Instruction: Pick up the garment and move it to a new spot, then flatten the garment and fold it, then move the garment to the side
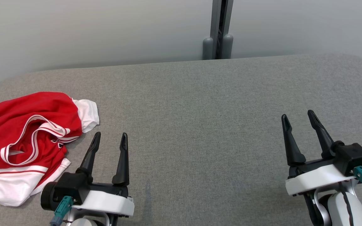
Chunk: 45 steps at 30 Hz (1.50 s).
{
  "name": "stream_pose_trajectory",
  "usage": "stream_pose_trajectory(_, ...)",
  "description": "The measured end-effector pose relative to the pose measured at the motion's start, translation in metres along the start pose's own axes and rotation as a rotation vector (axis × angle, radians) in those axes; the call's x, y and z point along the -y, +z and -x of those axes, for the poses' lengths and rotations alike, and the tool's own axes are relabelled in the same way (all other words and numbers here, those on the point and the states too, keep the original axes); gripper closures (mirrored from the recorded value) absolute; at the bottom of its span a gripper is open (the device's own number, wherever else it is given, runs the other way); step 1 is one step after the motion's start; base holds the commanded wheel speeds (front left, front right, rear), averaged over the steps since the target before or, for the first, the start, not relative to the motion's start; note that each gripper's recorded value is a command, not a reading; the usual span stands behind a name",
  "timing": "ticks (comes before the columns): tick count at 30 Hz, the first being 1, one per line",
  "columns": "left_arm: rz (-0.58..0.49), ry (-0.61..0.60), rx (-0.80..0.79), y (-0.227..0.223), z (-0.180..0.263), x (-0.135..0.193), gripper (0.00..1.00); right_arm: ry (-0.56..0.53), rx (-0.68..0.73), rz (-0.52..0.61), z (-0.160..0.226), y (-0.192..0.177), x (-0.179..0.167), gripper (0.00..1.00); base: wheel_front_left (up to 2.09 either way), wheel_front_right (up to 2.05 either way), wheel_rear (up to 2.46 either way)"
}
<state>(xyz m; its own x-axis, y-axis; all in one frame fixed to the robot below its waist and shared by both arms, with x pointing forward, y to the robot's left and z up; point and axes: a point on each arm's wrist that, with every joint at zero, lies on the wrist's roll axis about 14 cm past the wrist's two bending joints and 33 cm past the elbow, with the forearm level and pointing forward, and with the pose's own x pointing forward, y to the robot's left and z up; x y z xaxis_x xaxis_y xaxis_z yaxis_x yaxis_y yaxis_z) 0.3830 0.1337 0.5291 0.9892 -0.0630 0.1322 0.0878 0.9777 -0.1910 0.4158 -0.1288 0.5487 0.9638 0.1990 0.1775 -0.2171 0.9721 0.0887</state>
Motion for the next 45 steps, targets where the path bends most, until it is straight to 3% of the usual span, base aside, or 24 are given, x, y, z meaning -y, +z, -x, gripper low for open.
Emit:
stream_pose_trajectory(19, -0.07, 0.013, -0.002, -0.005, 0.002, -0.007, 0.0, 0.076, 0.021, 0.095, -0.004, -0.002, -0.019, 0.0, 0.0, 0.0, 0.0)
stream_pose_trajectory(29, 0.019, 0.026, -0.036, -0.014, 0.006, -0.011, 0.0, 0.053, 0.001, -0.051, -0.002, -0.011, -0.019, 0.0, 0.0, 0.0, 0.0)
stream_pose_trajectory(45, 0.039, 0.015, -0.06, -0.022, 0.008, -0.009, 0.0, 0.044, -0.02, -0.074, -0.001, -0.017, -0.017, 0.0, 0.0, 0.0, 0.0)
